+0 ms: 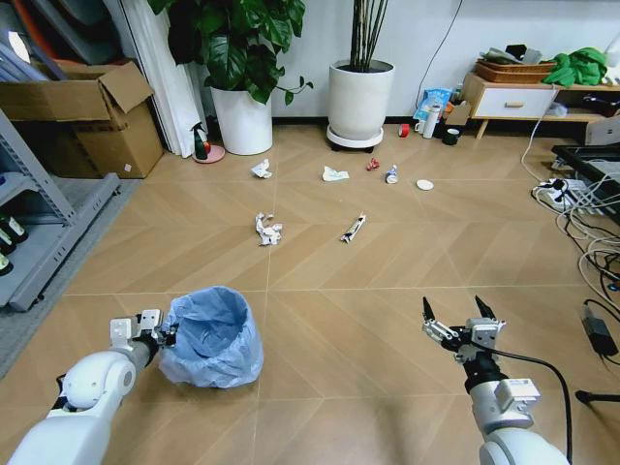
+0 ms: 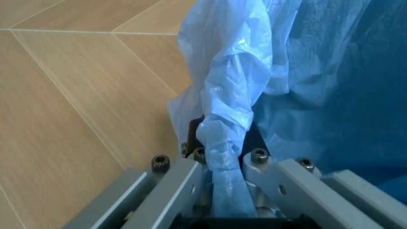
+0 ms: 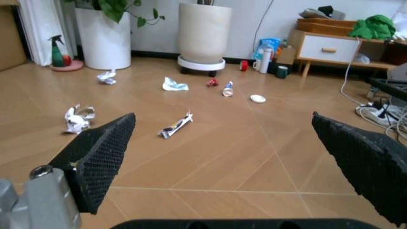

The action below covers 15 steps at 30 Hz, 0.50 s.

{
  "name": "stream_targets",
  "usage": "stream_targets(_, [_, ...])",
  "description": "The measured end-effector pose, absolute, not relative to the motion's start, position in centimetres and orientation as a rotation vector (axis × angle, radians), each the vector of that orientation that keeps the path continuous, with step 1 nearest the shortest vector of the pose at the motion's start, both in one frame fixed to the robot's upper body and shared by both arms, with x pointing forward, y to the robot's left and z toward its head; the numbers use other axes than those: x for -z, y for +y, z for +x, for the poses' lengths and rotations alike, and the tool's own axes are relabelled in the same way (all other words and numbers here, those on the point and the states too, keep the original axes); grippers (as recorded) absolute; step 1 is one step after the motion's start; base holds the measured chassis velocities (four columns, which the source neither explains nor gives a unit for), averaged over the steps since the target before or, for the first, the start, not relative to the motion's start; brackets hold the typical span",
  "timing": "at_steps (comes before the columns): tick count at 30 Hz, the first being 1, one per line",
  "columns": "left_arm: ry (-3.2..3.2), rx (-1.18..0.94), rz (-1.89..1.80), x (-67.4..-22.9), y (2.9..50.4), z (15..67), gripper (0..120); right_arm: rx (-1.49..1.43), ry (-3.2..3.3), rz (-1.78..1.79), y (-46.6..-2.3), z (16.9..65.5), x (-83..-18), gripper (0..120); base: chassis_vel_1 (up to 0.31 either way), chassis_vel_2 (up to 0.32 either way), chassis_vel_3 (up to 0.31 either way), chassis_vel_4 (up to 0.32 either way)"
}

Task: Pick up the trash bin and place the garbage on the floor into it.

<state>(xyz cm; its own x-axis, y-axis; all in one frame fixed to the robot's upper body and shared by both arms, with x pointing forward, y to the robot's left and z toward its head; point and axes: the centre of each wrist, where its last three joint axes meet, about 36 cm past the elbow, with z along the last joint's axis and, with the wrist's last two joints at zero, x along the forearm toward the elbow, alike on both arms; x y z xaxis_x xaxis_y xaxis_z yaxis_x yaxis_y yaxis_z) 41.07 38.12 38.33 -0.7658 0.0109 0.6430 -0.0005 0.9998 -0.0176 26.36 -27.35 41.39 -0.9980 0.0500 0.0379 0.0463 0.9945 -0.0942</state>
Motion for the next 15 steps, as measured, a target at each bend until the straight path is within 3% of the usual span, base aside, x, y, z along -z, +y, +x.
stream_targets(15, [-2.714, -0.088, 0.306, -43.3, 33.3, 36.2, 0, -0.154, -3.113, -0.101, -27.8, 26.6, -42.8, 100, 0.0, 0.0, 0.0, 0.0])
